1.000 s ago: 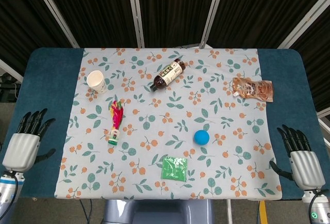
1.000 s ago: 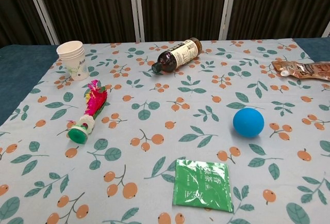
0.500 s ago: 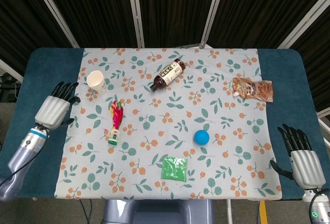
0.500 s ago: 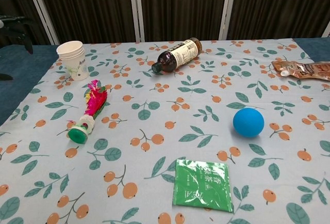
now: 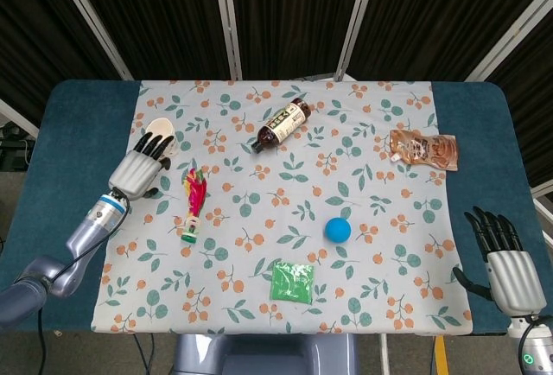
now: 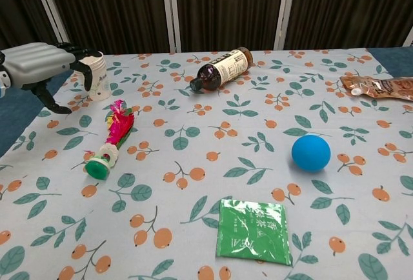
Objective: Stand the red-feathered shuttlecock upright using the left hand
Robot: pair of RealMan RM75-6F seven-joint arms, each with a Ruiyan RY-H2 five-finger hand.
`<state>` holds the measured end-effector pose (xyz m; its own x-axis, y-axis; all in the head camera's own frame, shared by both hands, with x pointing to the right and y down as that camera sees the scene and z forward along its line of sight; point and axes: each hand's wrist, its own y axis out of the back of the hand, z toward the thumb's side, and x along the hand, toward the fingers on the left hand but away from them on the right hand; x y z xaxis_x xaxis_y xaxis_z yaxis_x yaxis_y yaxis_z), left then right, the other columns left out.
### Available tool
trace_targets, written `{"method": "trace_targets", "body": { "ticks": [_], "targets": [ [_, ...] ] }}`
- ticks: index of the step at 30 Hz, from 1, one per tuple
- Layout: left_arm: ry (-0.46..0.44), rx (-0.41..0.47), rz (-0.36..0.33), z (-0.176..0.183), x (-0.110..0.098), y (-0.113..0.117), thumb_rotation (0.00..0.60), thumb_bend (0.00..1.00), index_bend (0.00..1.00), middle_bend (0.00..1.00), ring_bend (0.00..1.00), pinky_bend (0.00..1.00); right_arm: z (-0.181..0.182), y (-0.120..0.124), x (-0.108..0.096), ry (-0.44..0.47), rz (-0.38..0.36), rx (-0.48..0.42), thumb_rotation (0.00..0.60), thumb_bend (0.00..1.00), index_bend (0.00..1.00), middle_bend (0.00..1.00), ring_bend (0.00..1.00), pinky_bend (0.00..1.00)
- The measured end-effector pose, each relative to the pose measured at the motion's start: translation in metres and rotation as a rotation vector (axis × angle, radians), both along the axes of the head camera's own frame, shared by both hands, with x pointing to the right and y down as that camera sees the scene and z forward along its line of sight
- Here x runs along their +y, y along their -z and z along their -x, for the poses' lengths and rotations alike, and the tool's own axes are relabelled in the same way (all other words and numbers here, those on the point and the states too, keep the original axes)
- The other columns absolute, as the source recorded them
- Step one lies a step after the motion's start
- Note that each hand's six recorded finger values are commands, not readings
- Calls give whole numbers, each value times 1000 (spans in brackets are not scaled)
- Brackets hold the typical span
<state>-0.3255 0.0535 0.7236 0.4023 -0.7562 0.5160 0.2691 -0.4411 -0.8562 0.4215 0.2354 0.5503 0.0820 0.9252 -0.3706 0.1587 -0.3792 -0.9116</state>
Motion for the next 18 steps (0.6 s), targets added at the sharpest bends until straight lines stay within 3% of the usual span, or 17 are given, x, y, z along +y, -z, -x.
{"method": "trace_targets", "body": {
  "ticks": [18],
  "targets": [
    [-82,27,3,-57,-6,-21,600,223,494,17,0,13,-2,-1,0,-17,11,-13,600,157,25,0,0,0]
  ]
}}
